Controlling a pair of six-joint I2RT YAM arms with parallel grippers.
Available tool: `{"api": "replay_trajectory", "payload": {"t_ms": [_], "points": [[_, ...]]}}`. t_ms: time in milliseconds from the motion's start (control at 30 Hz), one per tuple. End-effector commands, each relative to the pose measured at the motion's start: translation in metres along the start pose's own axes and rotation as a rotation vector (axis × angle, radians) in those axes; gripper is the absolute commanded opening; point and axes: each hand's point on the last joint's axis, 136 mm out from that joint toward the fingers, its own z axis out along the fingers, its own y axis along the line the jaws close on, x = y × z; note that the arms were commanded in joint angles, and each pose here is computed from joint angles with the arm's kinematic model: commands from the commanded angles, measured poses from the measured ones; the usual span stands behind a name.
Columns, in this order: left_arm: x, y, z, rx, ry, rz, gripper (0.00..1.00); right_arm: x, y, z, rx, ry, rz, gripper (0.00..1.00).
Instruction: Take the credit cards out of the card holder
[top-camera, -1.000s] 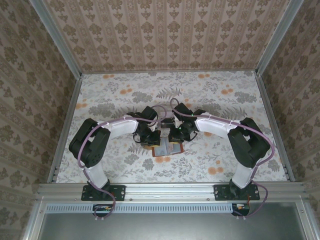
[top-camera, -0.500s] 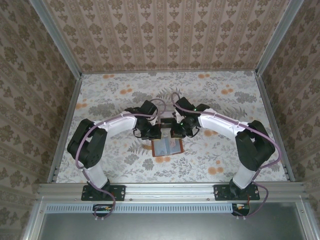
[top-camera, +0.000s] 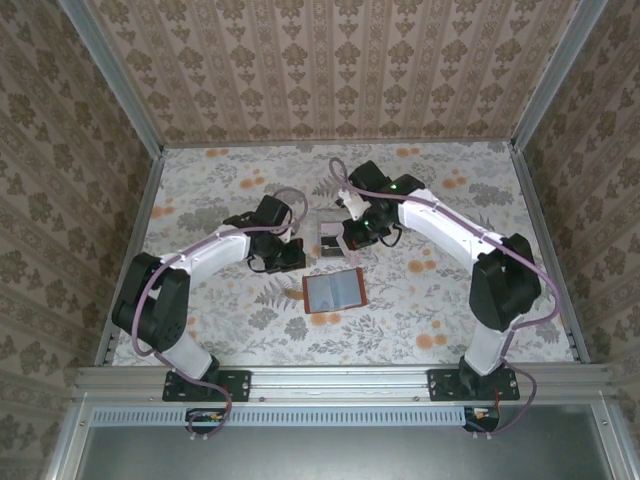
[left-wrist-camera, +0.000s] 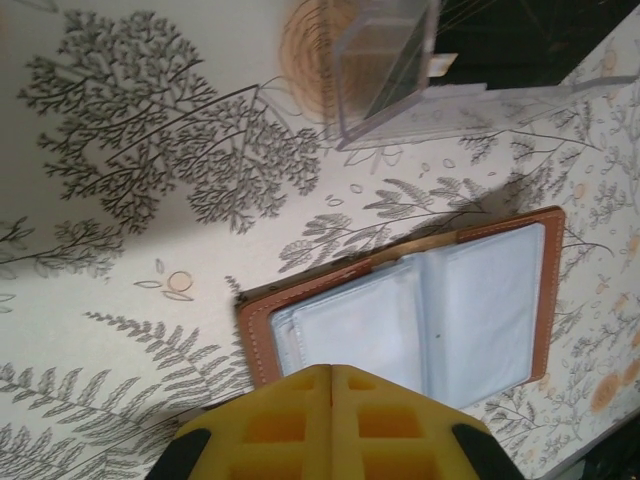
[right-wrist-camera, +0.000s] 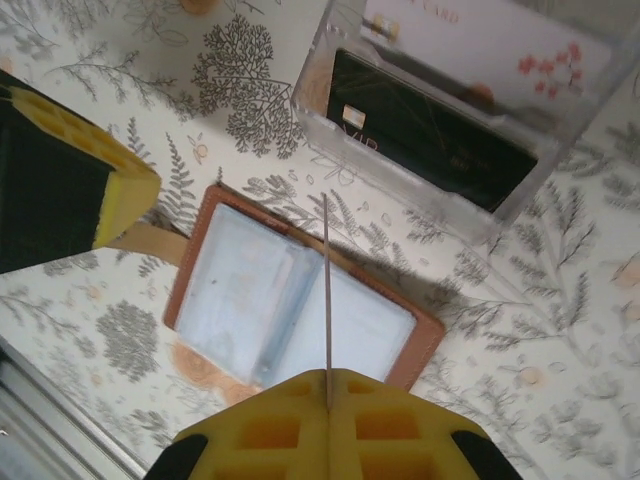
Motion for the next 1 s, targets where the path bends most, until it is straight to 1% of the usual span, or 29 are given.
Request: {"api": "replay_trajectory", "payload": {"t_ms": [0, 33, 133, 233, 333, 400, 500, 700, 967], "points": [[0.004, 0.006, -0.005, -0.005, -0.014, -0.011, 0.04, 0.001, -0.012, 0.007, 0.058, 0.097, -0.242, 0.09], [0.006, 0.009, -0.005, -0.007, -0.013, -0.015, 0.04, -0.003, -0.014, 0.007, 0.067, 0.097, -0.275, 0.09], [0.010, 0.015, -0.007, -0.013, -0.019, -0.028, 0.04, -0.014, -0.020, 0.009, 0.090, 0.105, -0.450, 0.09], [0.016, 0.022, -0.008, -0.018, -0.015, -0.042, 0.04, -0.016, -0.026, 0.010, 0.111, 0.132, -0.652, 0.08], [0.022, 0.028, -0.009, -0.023, -0.013, -0.057, 0.04, -0.014, -0.029, 0.011, 0.109, 0.167, -0.811, 0.07], [0.025, 0.032, -0.010, -0.025, -0.014, -0.064, 0.04, -0.018, -0.032, 0.013, 0.122, 0.176, -0.881, 0.06], [0.028, 0.035, -0.010, -0.027, -0.011, -0.075, 0.04, -0.025, -0.034, 0.015, 0.122, 0.195, -0.934, 0.05], [0.030, 0.041, -0.012, -0.026, -0.018, -0.101, 0.06, -0.043, -0.031, 0.019, 0.097, 0.222, -0.982, 0.05], [0.034, 0.043, -0.012, -0.026, -0.018, -0.114, 0.06, -0.067, -0.031, 0.025, 0.100, 0.224, -1.034, 0.05]]}}
